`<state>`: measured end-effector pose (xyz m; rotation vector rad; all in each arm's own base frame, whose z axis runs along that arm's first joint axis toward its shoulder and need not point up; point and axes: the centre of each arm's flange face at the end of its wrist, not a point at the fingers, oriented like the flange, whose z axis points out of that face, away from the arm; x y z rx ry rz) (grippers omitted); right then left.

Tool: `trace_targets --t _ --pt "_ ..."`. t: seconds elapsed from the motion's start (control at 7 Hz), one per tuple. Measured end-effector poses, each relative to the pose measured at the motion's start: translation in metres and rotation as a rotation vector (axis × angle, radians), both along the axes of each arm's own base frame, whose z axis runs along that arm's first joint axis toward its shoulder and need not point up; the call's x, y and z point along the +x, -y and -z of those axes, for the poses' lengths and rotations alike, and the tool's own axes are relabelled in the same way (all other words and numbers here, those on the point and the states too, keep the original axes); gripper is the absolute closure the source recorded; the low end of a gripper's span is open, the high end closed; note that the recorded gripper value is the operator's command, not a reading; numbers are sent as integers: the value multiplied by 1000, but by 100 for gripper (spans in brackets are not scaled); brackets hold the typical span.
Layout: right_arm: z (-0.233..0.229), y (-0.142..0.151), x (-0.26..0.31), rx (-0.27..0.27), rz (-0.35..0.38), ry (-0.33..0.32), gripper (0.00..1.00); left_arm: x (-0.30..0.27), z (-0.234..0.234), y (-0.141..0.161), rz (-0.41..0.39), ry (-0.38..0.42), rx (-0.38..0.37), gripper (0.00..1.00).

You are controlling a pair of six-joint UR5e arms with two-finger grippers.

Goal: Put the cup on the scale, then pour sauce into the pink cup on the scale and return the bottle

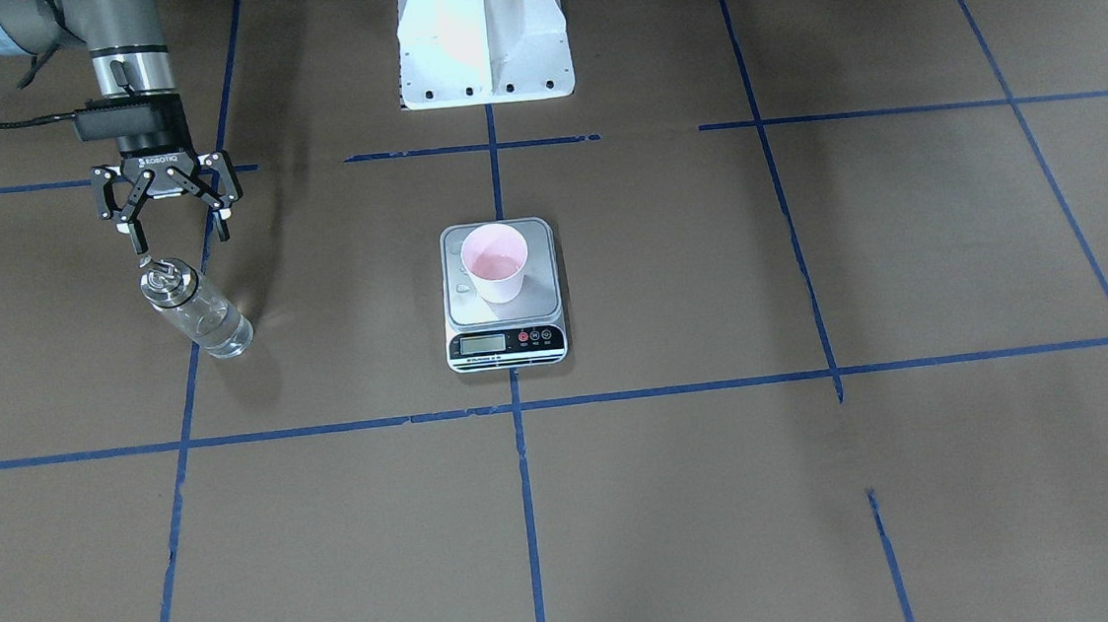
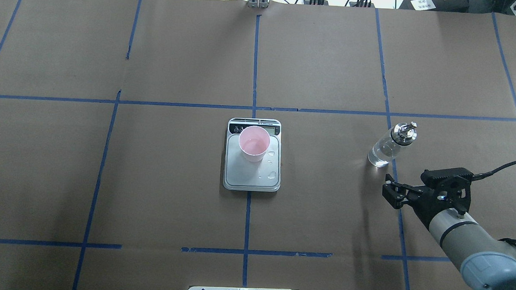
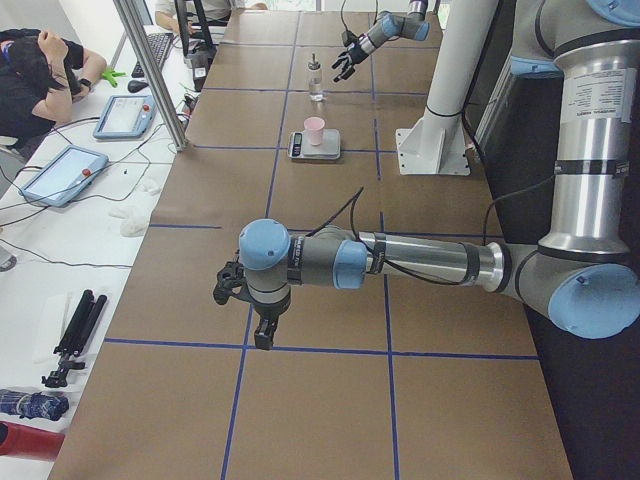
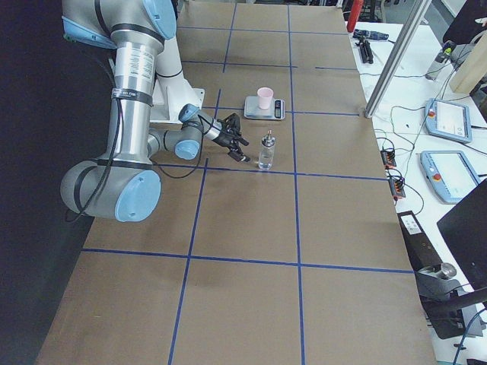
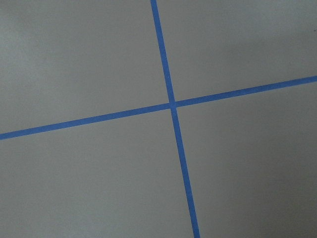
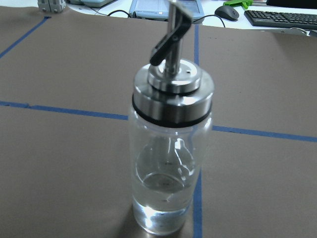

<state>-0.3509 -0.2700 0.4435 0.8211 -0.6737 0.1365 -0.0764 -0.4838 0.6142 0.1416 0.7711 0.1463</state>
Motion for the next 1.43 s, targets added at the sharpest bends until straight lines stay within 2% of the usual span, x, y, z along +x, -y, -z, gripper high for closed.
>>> trace_targets --t 0.14,0.57,0.86,1.0,1.14,1.29,1.43 --pt "-1 9 14 -3 48 -45 0 0 0 0 0 0 0 0" --pt "-30 82 91 -40 180 -196 0 2 2 0 -2 -20 3 0" --pt "-73 132 172 -78 310 -247 0 2 3 0 -3 -27 4 0" --pt "-93 155 219 -114 353 -256 0 2 4 0 -3 -28 5 0" --pt "-105 183 267 -191 365 -255 0 2 4 0 -3 -29 6 0" --pt "-109 209 306 -295 371 -260 0 2 4 0 -3 -29 7 0" --pt "-111 226 338 -397 409 -256 0 2 4 0 -4 -29 7 0"
